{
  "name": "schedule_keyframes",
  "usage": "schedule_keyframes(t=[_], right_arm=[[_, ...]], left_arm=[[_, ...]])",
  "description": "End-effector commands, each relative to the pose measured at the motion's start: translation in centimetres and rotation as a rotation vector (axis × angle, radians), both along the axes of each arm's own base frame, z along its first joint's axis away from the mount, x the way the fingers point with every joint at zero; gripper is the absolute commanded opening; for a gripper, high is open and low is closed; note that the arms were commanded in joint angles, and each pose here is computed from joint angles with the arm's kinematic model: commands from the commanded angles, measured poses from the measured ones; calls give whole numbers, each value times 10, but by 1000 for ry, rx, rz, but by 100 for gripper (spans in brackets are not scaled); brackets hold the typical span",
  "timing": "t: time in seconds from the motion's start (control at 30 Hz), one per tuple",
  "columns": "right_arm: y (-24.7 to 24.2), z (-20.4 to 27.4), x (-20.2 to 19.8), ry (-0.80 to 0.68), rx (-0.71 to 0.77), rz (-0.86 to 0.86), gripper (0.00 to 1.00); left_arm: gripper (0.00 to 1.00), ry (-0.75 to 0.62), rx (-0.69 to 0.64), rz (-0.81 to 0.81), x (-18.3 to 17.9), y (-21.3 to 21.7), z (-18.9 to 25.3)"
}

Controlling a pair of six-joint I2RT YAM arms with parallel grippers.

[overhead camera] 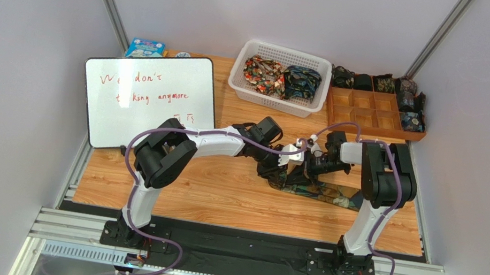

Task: Roll the ties
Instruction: Roll the tie at the center of the board.

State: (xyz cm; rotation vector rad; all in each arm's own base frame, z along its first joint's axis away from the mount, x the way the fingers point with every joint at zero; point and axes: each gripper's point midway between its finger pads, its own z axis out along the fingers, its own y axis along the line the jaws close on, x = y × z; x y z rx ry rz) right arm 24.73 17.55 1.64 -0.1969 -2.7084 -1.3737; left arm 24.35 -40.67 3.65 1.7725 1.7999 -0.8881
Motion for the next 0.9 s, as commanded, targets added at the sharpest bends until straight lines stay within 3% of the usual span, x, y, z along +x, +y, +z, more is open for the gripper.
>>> schedule_keyframes(t=[0.0,0.07,0.2,0.3,0.37,0.63,0.73,0.77,0.83,0.87], right_arm=[[-7,-14,7,-71,-102,-4,11],[-9,-1,7,-90,-87,10,18],[-18,32,16,-166,-51,-20,46],[-12,46,13,-164,-1,-22,59],[-5,50,12,-180,23,-9,60],[20,34,0,-144,45,40,51],[22,28,3,-132,36,38,37],[21,24,3,-120,29,36,23],[20,22,3,-114,24,39,11],[19,20,2,-114,17,45,0]], left_arm=[[26,-75,37,-22,3,16,0],[24,-82,58,-24,-1,25,1],[22,-111,86,-27,0,34,-1],[23,-121,103,-24,2,36,-4],[23,-126,104,-23,4,36,-3],[27,-121,106,-28,7,30,-3],[30,-113,108,-33,7,29,-2],[31,-110,113,-39,6,30,-3],[33,-111,115,-46,5,30,-3],[33,-112,117,-51,5,31,-3]])
